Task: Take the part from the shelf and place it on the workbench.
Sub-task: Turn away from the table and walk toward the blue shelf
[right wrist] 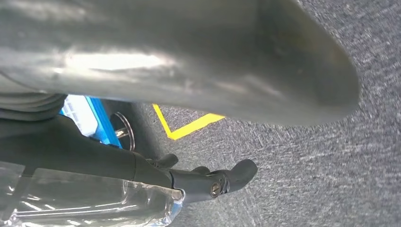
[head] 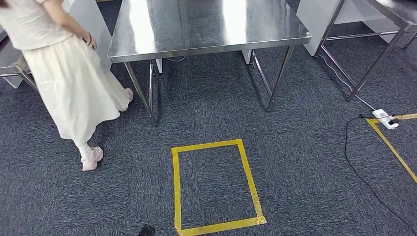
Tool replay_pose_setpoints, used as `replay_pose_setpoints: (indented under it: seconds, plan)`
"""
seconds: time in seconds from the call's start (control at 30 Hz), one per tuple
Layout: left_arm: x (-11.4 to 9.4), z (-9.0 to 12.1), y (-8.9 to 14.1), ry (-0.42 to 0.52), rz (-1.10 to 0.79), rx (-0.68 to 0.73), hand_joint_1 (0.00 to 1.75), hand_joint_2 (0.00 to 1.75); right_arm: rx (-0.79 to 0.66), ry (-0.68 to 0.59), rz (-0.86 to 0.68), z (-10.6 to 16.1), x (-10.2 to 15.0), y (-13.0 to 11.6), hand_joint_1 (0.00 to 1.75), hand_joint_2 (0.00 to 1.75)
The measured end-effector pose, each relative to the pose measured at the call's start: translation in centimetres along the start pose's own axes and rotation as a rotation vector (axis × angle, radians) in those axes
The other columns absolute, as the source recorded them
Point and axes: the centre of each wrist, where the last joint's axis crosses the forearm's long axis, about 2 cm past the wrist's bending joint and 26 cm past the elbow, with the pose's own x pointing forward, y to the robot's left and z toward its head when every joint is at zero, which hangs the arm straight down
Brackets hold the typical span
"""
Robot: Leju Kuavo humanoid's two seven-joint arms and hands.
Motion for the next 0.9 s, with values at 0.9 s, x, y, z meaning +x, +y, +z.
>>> replay_pose_setpoints:
  seconds: [0.9]
  plan:
    - [-0.18, 0.07, 0.05, 0.008, -0.001, 0.021, 0.00, 0.00, 0.074, -0.022, 0.081, -0.27, -0.09, -0.26, 0.00, 0.00]
